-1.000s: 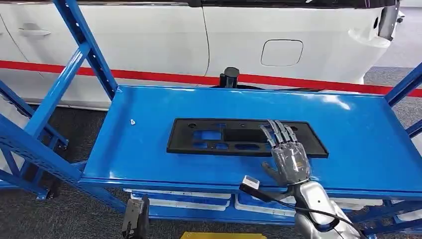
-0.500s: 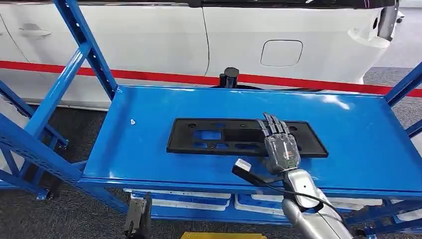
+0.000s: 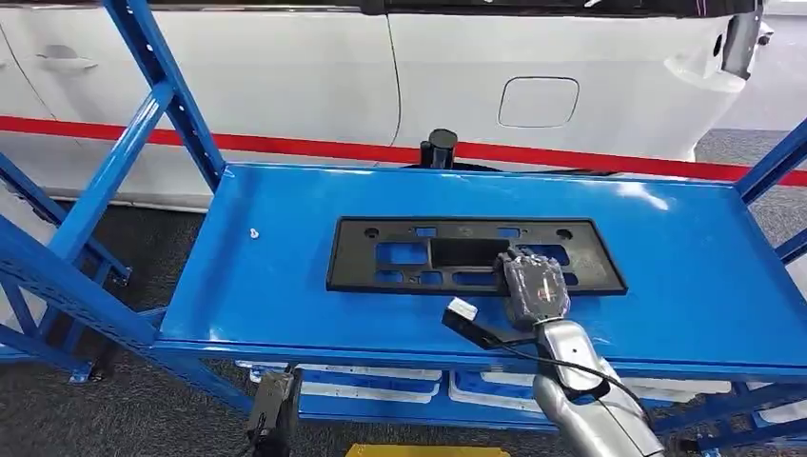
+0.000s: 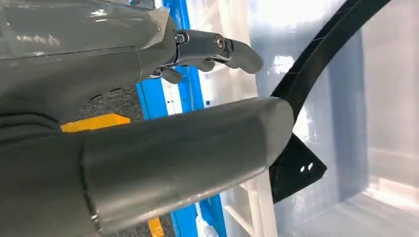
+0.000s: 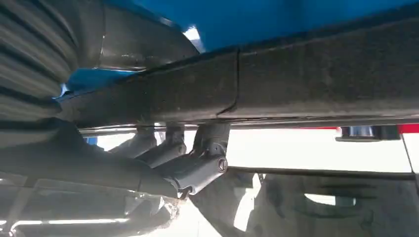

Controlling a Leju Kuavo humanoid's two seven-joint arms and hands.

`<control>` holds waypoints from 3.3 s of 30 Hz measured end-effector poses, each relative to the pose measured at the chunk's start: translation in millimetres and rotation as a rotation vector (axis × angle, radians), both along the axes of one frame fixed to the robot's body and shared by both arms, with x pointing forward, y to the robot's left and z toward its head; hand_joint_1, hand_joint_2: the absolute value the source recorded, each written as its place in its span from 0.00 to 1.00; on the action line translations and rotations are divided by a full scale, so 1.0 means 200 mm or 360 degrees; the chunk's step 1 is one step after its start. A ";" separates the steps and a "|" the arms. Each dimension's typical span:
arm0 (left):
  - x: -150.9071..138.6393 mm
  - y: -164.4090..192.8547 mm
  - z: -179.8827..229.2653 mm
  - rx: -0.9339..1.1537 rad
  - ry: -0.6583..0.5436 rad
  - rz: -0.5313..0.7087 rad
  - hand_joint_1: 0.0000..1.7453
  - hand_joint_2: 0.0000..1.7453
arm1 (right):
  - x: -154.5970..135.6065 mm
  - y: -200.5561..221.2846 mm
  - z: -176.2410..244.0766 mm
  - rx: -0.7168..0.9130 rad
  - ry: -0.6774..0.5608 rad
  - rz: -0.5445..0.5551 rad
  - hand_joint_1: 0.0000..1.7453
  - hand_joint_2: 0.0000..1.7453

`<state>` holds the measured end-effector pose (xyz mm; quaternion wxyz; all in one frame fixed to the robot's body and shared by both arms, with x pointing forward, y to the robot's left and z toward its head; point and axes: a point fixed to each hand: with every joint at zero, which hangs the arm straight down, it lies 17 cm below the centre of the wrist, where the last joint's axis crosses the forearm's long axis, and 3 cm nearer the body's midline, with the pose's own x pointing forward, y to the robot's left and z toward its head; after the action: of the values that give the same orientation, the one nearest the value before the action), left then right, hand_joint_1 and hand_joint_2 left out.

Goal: Take the parts from the cabinet and place them on the table.

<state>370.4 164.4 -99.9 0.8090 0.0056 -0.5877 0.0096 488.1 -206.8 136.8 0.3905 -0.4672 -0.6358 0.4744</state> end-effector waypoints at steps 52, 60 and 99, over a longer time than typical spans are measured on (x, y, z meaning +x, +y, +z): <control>0.00 0.38 0.14 0.0125 -0.0222 0.0357 0.00 1.00 | -1.20 -0.47 1.54 0.0584 -0.1743 0.0516 0.97 1.00; -0.06 0.43 0.08 0.0094 -0.0139 0.0396 0.00 1.00 | -1.22 -0.52 1.52 0.0609 -0.1754 0.0489 0.97 1.00; -0.29 0.48 -0.18 0.0034 0.0150 0.0443 0.00 1.00 | -1.13 -0.53 1.56 0.0619 -0.1756 0.0425 0.97 1.00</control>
<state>312.9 260.8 -135.3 0.8264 0.0962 -0.5427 0.1153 262.7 -313.4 448.7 0.0181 -0.4805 -0.8730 0.0817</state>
